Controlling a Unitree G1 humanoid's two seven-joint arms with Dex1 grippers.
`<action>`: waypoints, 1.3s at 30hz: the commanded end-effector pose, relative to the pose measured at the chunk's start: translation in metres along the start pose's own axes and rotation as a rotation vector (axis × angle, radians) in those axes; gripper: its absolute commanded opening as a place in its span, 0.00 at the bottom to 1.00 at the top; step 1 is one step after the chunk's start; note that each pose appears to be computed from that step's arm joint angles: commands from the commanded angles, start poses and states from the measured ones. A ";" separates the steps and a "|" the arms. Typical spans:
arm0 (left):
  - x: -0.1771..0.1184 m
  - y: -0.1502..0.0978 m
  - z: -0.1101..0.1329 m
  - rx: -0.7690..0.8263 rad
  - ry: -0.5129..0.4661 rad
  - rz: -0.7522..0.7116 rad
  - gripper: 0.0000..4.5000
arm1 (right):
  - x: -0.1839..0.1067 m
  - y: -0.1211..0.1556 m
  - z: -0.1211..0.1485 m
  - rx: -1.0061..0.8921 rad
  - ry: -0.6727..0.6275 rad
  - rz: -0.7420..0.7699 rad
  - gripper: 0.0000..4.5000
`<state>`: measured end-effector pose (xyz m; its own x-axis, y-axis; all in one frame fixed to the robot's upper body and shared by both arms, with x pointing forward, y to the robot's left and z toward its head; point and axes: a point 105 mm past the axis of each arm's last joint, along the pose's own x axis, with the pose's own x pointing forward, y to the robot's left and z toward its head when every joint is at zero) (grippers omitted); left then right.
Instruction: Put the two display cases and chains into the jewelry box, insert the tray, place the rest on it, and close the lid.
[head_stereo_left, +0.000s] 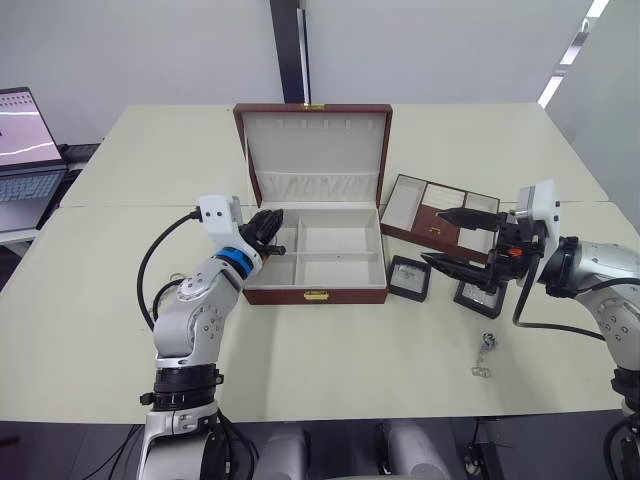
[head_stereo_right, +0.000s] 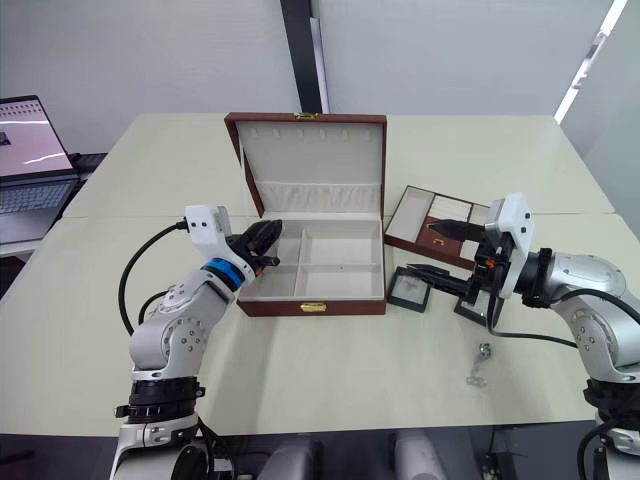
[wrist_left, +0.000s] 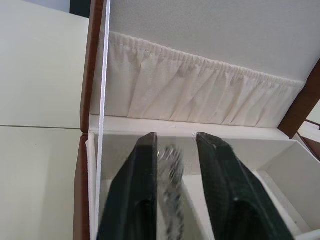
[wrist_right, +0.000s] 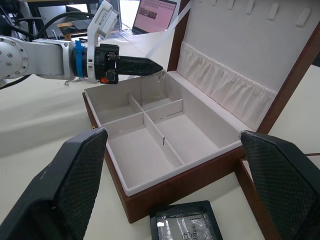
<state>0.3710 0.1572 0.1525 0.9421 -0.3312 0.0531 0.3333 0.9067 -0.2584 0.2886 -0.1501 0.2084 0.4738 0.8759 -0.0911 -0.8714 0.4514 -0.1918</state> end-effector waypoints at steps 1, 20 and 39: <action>-0.001 -0.006 0.014 0.017 -0.048 -0.028 0.55 | -0.002 -0.002 0.011 -0.044 -0.021 -0.012 1.00; -0.014 -0.027 0.017 0.007 -0.007 -0.233 1.00 | -0.007 -0.007 0.008 -0.032 -0.019 -0.038 1.00; -0.135 0.096 0.050 0.261 0.224 -0.118 1.00 | -0.115 -0.049 -0.067 0.148 0.154 -0.390 1.00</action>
<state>0.2808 0.2852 0.1576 0.8434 -0.5088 -0.1726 0.5051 0.8604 -0.0679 0.2870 -0.2761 0.1512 0.7509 0.6243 -0.2154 -0.6468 0.7611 -0.0487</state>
